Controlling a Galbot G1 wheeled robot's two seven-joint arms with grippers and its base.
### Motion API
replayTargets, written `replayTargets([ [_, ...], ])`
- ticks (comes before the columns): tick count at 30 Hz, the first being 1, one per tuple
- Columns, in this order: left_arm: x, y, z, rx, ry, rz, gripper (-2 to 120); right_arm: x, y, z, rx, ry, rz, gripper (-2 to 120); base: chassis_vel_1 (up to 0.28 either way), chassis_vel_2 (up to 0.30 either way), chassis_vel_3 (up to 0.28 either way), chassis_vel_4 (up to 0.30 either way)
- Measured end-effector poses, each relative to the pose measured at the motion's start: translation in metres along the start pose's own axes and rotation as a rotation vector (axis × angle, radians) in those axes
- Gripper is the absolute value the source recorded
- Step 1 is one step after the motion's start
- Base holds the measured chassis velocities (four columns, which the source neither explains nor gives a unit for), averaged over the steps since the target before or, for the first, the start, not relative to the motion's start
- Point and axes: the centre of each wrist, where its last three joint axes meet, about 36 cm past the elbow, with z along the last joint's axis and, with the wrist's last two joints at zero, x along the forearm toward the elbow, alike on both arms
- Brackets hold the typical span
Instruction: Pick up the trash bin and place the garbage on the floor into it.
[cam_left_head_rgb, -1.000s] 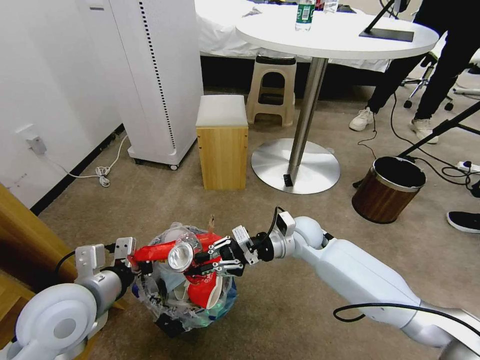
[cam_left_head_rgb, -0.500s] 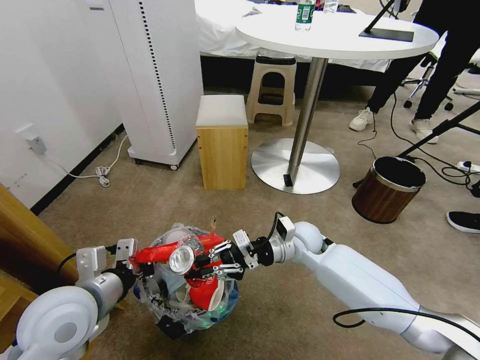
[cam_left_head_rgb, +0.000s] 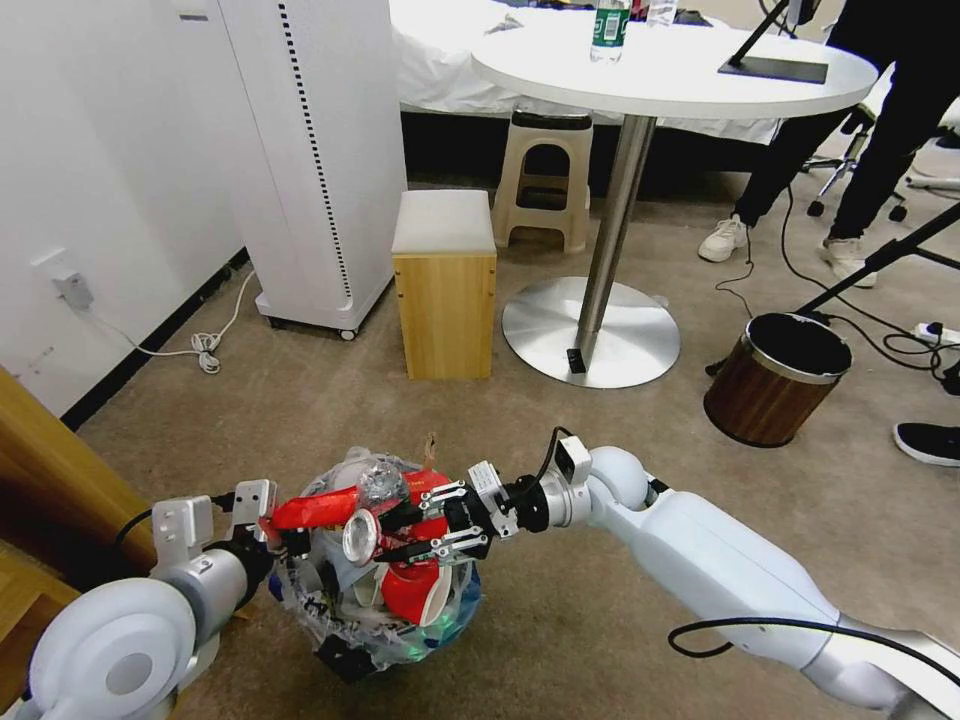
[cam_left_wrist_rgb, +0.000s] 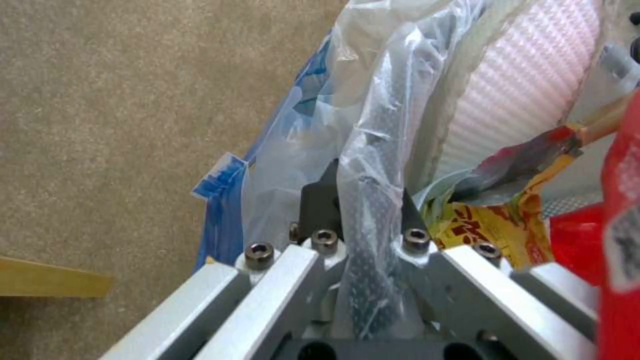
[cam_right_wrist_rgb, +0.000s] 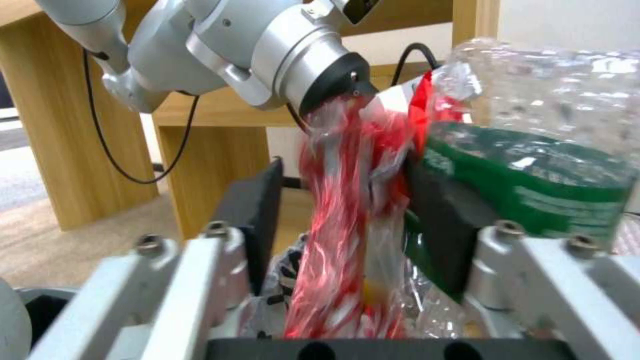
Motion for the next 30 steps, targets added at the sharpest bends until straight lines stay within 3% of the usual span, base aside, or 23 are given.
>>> replayTargets([
  [2,0.0,0.0,0.0,-0.001,0.0,0.0,1,0.001,0.0,-0.001,0.002,0.0,-0.001,59,0.0,0.0,0.0,0.0],
  [4,0.0,0.001,-0.001,-0.003,-0.001,-0.002,1,0.001,-0.001,-0.006,0.012,-0.007,-0.007,72,0.0,0.0,0.0,0.0],
  [5,0.0,0.001,-0.001,-0.003,-0.001,-0.002,1,0.001,-0.001,-0.006,0.012,-0.007,-0.007,72,0.0,0.0,0.0,0.0],
  [11,-0.002,0.003,-0.002,-0.006,-0.001,-0.012,1,0.008,0.002,-0.033,0.068,-0.056,0.011,96,0.0,0.0,0.0,0.0],
  [18,-0.003,0.005,-0.004,0.004,0.004,-0.032,1,0.017,0.019,-0.083,0.15,-0.203,0.148,100,0.0,0.0,0.0,0.0],
  [20,-0.004,0.005,-0.004,0.01,0.007,-0.033,1,0.02,0.028,-0.095,0.162,-0.241,0.215,100,0.0,0.0,0.0,0.0],
  [22,-0.004,0.004,-0.004,0.022,0.013,-0.033,1,0.028,0.041,-0.111,0.181,-0.283,0.343,100,0.0,0.0,0.0,0.0],
  [23,-0.004,0.004,-0.003,0.035,0.021,-0.031,1,0.036,0.051,-0.118,0.192,-0.304,0.467,100,0.0,0.0,0.0,0.0],
  [24,-0.004,0.004,-0.003,0.035,0.021,-0.031,1,0.036,0.051,-0.118,0.192,-0.304,0.467,100,0.0,0.0,0.0,0.0],
  [25,-0.005,0.003,-0.001,0.049,0.03,-0.026,1,0.045,0.063,-0.125,0.204,-0.323,0.617,100,0.0,0.0,0.0,0.0],
  [27,-0.008,0.003,0.002,0.082,0.041,-0.023,1,0.056,0.078,-0.13,0.205,-0.348,0.799,100,0.0,0.0,0.0,0.0],
  [28,-0.008,0.003,0.002,0.082,0.041,-0.023,1,0.056,0.078,-0.13,0.205,-0.348,0.799,100,0.0,0.0,0.0,0.0],
  [30,-0.012,0.004,0.006,0.138,0.049,-0.024,1,0.074,0.092,-0.135,0.218,-0.367,0.96,100,0.0,0.0,0.0,0.0],
])
